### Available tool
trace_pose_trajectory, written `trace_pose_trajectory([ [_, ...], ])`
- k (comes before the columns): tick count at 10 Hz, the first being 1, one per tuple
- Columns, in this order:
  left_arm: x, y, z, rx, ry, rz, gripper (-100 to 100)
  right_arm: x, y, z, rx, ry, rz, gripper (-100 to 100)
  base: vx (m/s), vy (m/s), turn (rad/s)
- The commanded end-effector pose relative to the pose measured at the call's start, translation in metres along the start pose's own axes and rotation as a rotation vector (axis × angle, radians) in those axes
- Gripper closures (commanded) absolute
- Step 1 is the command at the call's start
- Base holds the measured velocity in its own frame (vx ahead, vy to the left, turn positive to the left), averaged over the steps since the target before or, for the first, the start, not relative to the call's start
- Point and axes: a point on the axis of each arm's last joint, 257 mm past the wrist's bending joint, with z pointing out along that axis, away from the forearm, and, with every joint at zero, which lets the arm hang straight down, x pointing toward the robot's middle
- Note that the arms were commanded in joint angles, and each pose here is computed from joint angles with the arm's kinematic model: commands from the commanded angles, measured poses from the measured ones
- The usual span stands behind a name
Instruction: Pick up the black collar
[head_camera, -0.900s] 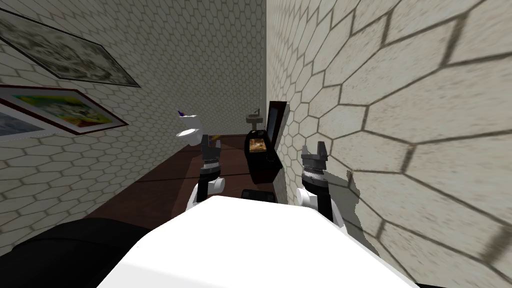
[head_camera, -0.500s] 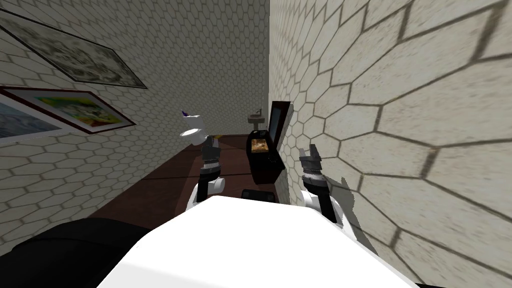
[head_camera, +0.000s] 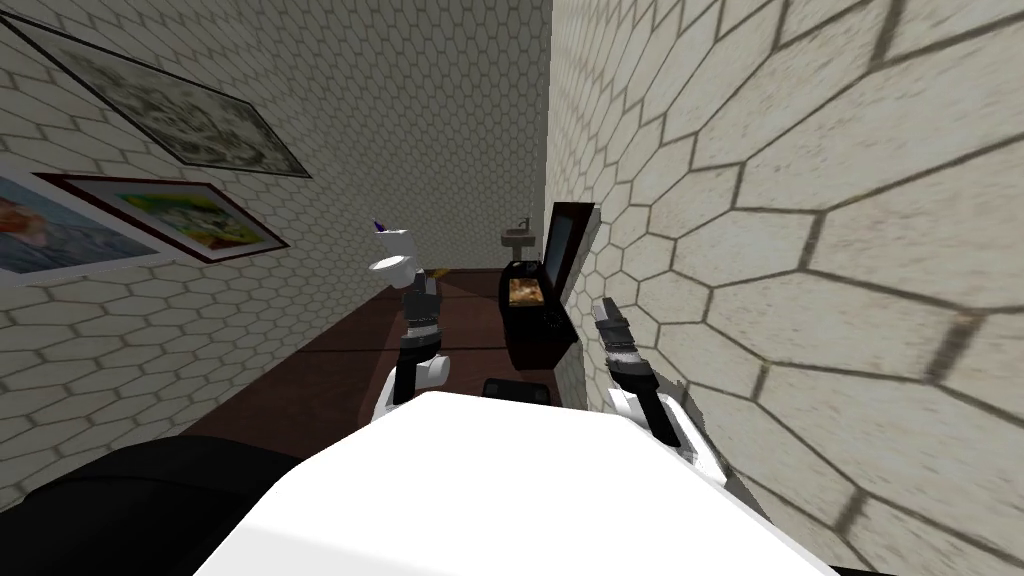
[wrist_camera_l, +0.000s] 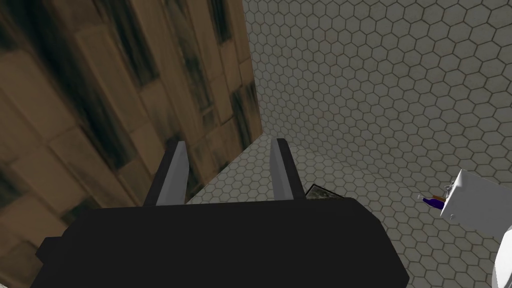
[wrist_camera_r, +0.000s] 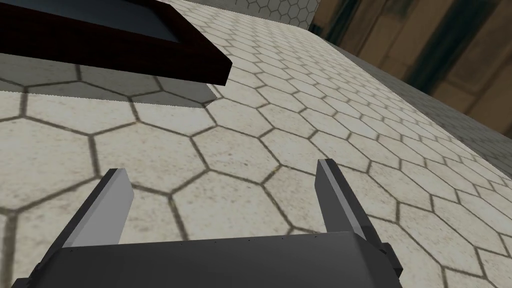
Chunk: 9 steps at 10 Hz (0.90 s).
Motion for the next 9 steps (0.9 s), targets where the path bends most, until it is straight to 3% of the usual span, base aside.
trace_pose_trajectory([
  [1, 0.0, 0.0, 0.0, 0.0, 0.0, 0.0, 0, 0.005, -0.026, -0.008, 0.056, 0.056, -0.056, -100, 0.028, 0.096, 0.171],
  [2, 0.0, 0.0, 0.0, 0.0, 0.0, 0.0, 0, 0.006, -0.029, -0.009, 0.063, 0.076, -0.069, -100, 0.023, 0.08, 0.034],
  [5, 0.0, 0.0, 0.0, 0.0, 0.0, 0.0, 0, 0.009, -0.071, -0.027, 0.151, 0.167, -0.159, -100, 0.027, 0.067, 0.087],
  [6, 0.0, 0.0, 0.0, 0.0, 0.0, 0.0, 0, 0.008, -0.072, -0.028, 0.153, 0.177, -0.167, -100, 0.013, 0.06, 0.061],
  [9, 0.0, 0.0, 0.0, 0.0, 0.0, 0.0, 0, 0.006, -0.109, -0.048, 0.227, 0.275, -0.266, -100, 0.022, 0.077, 0.112],
])
